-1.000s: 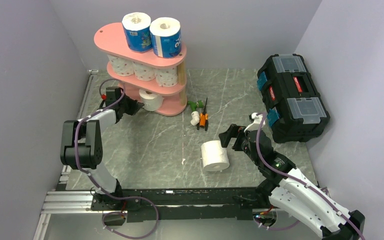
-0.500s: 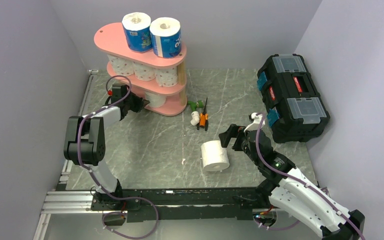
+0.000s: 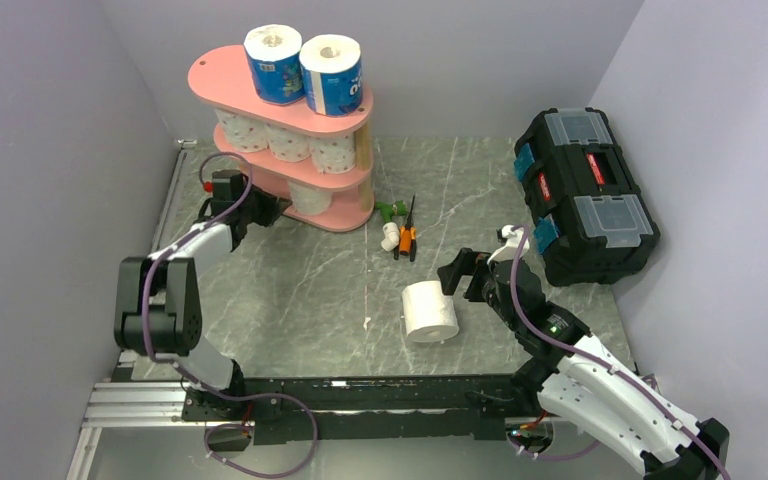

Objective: Place and organize the paper towels onto the shelf
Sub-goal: Adjust the paper towel on the shelf, then move the paper towel to the center of the board.

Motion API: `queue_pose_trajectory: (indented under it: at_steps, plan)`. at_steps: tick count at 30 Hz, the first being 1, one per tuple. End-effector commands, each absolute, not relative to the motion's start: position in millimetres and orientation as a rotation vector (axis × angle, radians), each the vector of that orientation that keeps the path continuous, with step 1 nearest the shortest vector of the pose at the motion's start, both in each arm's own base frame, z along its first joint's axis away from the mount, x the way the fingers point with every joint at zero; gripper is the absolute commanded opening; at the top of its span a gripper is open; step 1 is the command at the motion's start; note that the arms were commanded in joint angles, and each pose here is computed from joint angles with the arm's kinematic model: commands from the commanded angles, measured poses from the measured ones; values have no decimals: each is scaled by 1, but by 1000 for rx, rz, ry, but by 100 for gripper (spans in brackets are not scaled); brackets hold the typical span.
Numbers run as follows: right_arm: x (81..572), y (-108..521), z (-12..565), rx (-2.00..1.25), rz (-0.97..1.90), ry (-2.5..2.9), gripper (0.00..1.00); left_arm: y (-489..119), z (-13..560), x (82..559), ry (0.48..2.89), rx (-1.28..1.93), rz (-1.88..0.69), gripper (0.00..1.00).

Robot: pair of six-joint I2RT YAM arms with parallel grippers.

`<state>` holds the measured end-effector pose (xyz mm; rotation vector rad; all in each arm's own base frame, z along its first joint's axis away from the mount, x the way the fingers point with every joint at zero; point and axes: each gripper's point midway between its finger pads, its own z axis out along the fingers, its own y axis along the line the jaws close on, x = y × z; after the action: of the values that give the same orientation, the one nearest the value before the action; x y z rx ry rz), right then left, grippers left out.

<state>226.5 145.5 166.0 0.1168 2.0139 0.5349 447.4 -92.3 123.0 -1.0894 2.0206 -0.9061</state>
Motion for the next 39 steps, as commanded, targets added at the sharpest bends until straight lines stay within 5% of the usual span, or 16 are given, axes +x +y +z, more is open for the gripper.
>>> queue_pose_trajectory:
  at_steps: [1, 18, 23, 33, 36, 39]
  plan:
    - [232, 147, 190, 123, 557, 1949, 98, -83, 164, 431, 1911, -1020, -910, 0]
    - [231, 147, 206, 131, 590, 1907, 99, -104, 192, 286, 1992, -567, -632, 0]
    - [233, 139, 202, 180, 546, 1910, 100, -109, 179, 245, 2041, -423, -569, 10]
    - [227, 151, 188, 174, 592, 2001, 100, -199, 199, 187, 2003, 61, -788, 55]
    - [226, 146, 186, 209, 582, 2000, 100, -219, 190, 190, 2015, 75, -726, 94]
    - [225, 141, 183, 230, 564, 2008, 100, -226, 173, 196, 2014, 136, -541, 99]
